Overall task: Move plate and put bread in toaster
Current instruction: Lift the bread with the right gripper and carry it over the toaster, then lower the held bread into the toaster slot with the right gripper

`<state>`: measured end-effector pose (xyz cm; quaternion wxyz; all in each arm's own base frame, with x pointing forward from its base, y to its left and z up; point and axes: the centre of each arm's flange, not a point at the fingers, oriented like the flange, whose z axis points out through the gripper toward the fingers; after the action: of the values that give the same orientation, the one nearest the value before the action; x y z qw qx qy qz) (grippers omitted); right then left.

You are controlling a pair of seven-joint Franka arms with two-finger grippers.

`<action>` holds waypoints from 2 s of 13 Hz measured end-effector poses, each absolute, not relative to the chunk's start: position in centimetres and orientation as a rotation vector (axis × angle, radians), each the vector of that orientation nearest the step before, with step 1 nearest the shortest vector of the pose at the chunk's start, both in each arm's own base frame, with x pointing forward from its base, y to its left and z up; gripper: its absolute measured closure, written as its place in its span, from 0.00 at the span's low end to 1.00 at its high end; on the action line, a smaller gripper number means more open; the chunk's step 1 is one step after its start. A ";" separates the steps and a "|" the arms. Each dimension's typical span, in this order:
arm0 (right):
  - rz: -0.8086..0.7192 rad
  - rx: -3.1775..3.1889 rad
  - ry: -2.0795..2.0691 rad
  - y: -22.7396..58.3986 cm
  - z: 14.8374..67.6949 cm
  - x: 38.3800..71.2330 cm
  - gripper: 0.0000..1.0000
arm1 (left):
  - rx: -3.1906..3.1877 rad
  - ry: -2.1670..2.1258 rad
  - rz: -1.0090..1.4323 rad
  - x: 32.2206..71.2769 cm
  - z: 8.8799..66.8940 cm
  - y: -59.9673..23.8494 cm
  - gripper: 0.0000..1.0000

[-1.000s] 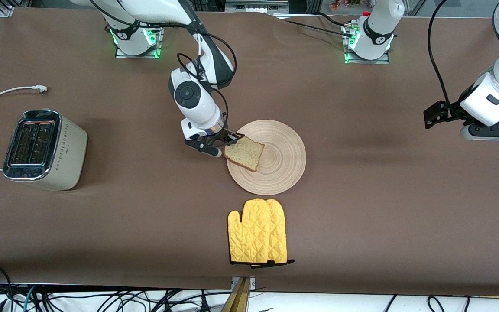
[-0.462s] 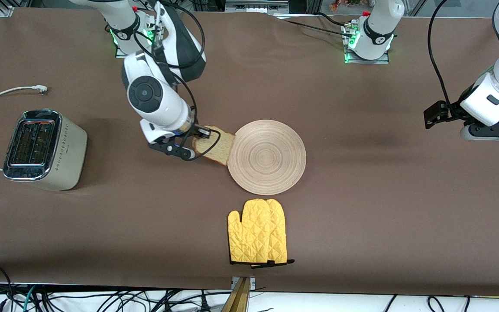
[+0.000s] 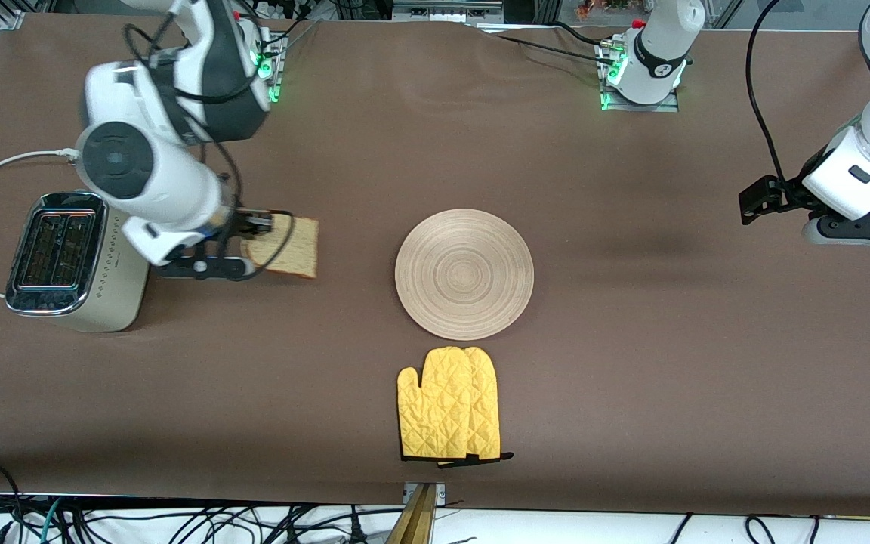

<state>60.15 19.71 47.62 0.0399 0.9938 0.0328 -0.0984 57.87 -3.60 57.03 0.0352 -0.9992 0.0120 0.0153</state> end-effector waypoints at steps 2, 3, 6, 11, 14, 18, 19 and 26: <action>-0.294 2.980 0.253 15.3 48.7 60.9 0.97 | -3.071 0.037 0.047 57.9 57.0 -3.6 0.00; -0.283 2.955 0.326 13.1 49.5 61.3 0.97 | -3.071 0.037 0.048 57.9 57.0 -3.6 0.00; -0.302 2.855 0.442 8.0 52.2 61.5 0.97 | -3.070 0.037 0.048 57.9 57.0 -3.6 0.00; -0.331 2.600 0.460 5.1 54.1 61.7 0.97 | -3.070 0.037 0.051 57.8 57.0 -3.6 0.00; -0.350 2.496 0.429 1.5 54.2 62.5 0.97 | -3.070 0.037 0.051 57.8 57.0 -3.6 0.00; -0.345 2.440 0.368 -5.2 52.8 63.7 0.97 | -3.070 0.037 0.052 57.8 57.0 -3.6 0.00; -0.342 2.441 0.342 -5.6 52.2 63.8 0.97 | -3.070 0.037 0.052 57.8 57.0 -3.6 0.00; -0.420 2.423 0.286 -5.7 46.2 63.5 0.97 | -3.069 0.036 0.077 57.7 56.9 -3.6 0.00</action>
<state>63.54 -5.72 46.22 0.3268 0.9250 0.1093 -0.1602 57.65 -3.58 56.89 0.0359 -0.9990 0.0118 0.0251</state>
